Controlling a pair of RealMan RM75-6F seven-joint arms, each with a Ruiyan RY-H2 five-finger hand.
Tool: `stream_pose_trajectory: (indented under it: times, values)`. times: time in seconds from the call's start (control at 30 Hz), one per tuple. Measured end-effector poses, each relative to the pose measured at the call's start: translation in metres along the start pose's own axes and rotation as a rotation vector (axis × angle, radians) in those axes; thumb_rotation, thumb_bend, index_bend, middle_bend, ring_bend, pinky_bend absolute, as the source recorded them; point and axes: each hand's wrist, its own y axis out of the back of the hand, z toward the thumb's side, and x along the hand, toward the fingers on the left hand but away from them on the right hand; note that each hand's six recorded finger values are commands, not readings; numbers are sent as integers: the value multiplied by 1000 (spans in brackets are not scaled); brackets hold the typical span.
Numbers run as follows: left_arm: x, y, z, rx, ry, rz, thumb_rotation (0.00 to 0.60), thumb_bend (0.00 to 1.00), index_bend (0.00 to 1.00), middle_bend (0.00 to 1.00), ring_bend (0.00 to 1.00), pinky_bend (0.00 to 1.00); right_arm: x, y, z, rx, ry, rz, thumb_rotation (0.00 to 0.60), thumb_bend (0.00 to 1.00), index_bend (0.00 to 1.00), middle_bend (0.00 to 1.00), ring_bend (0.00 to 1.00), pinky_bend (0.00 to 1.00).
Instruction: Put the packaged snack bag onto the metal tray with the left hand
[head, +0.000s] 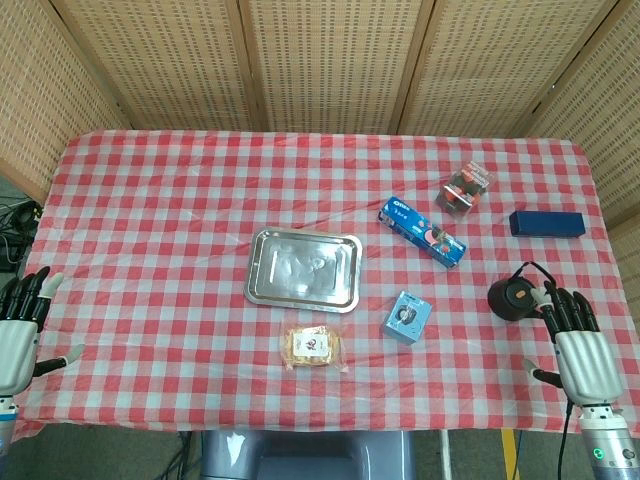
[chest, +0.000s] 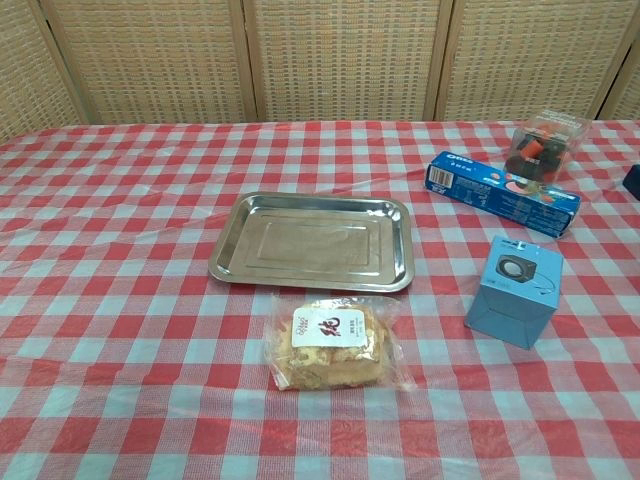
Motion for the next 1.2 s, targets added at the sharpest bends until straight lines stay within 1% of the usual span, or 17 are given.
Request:
stream_pose_trajectory:
  times: [0.43, 0.6, 0.8, 0.83, 0.87, 0.9, 0.93, 0.97, 1.0, 1.03, 1.07, 1.1, 1.13, 1.17, 1.2]
  values:
    - [1, 0, 4, -1, -13, 1, 600, 0, 0, 0, 0, 0, 1, 5, -2, -18, -2, -18, 600, 0, 0, 0, 0, 0]
    - [1, -2, 2, 4, -8, -14, 600, 0, 0, 0, 0, 0, 1, 6, -1, -14, 0, -30, 600, 0, 0, 0, 0, 0]
    - [0, -1, 4, -1, -16, -10, 600, 0, 0, 0, 0, 0, 2, 7, -3, -7, 1, -42, 600, 0, 2, 0, 0, 0]
    - [0, -1, 4, 0, -18, -10, 600, 0, 0, 0, 0, 0, 2, 7, -3, -8, -2, -43, 600, 0, 25, 0, 0, 0]
    - [0, -1, 5, 2, -19, -9, 600, 0, 0, 0, 0, 0, 2, 8, -4, -8, -2, -44, 600, 1, 97, 16, 2, 11]
    - [0, -1, 5, 3, -20, -9, 600, 10, 0, 0, 0, 0, 2, 8, -4, -7, -2, -46, 600, 8, 188, 75, 33, 55]
    - [-1, -1, 5, 4, -20, -8, 600, 74, 47, 1, 10, 49, 1, 8, -3, -6, -1, -50, 600, 41, 382, 241, 158, 193]
    - [-1, -1, 6, 3, -22, -5, 600, 199, 185, 68, 92, 180, 1, 9, -3, -5, 0, -56, 600, 93, 584, 456, 334, 385]
    - [-1, 0, 6, 2, -22, -2, 600, 315, 332, 162, 188, 301, 1, 10, -3, -4, 1, -68, 600, 128, 689, 587, 454, 506]
    - [-1, 0, 6, 1, -22, 2, 600, 474, 559, 323, 353, 496, 1, 12, -2, -4, 1, -82, 600, 166, 783, 703, 574, 628]
    - [0, 2, 7, -2, -19, 15, 600, 577, 729, 479, 500, 632, 0, 14, -2, -4, 2, -101, 600, 179, 811, 734, 610, 667]
    - [1, 4, 7, -7, -16, 33, 600, 612, 787, 534, 551, 675, 0, 17, -1, -4, 5, -125, 600, 179, 816, 736, 613, 672]
    - [1, 6, 8, -13, -12, 58, 600, 623, 806, 557, 577, 697, 0, 20, 1, -4, 10, -162, 600, 179, 807, 720, 604, 669]
    - [2, 9, 9, -22, -7, 96, 600, 616, 792, 548, 573, 691, 0, 22, 2, -3, 16, -191, 600, 174, 740, 643, 536, 623]
    - [2, 10, 10, -29, -4, 124, 600, 587, 746, 509, 539, 659, 1, 23, 3, 0, 21, -218, 600, 168, 657, 549, 451, 550]
